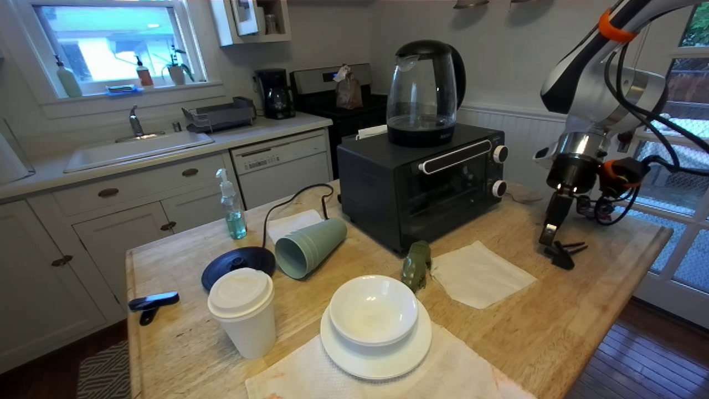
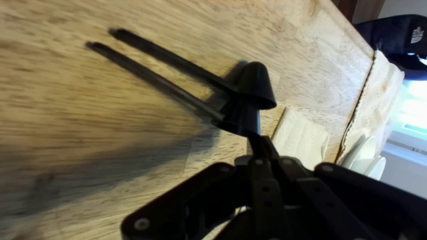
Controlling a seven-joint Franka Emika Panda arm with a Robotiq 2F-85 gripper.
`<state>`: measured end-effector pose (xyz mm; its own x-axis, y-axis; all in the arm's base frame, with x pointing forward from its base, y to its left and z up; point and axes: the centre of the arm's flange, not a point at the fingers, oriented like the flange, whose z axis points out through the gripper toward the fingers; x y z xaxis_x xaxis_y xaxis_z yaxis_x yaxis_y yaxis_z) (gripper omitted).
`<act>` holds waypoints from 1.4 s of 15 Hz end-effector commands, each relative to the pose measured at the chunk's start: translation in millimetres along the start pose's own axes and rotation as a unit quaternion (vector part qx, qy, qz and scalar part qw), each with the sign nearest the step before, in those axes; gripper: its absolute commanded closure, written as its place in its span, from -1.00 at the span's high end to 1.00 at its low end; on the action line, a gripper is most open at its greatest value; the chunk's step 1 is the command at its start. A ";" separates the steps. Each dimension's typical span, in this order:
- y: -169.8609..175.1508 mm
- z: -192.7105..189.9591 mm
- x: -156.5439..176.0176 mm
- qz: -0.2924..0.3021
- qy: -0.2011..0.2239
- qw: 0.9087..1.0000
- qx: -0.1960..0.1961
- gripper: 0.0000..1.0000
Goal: Remove the small black measuring cup from the big black measuring cup
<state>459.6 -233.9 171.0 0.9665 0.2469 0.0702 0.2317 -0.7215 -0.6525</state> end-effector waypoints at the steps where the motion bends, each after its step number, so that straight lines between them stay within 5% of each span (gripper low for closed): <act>1: 7.6 -9.3 8.8 0.001 0.025 1.000 0.005 -1.00; 14: 19.2 -5.9 24.3 0.028 0.071 0.997 0.006 -0.98; 15: 18.3 -7.6 22.8 0.028 0.072 0.997 0.006 -0.47; 17: 15.2 -12.1 19.2 0.029 0.075 0.997 0.009 -0.38; 21: 5.0 -25.5 9.6 0.027 0.089 0.996 0.005 0.19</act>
<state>480.4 -248.3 170.6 0.9828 0.1279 0.1335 0.1844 -0.7279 -0.6604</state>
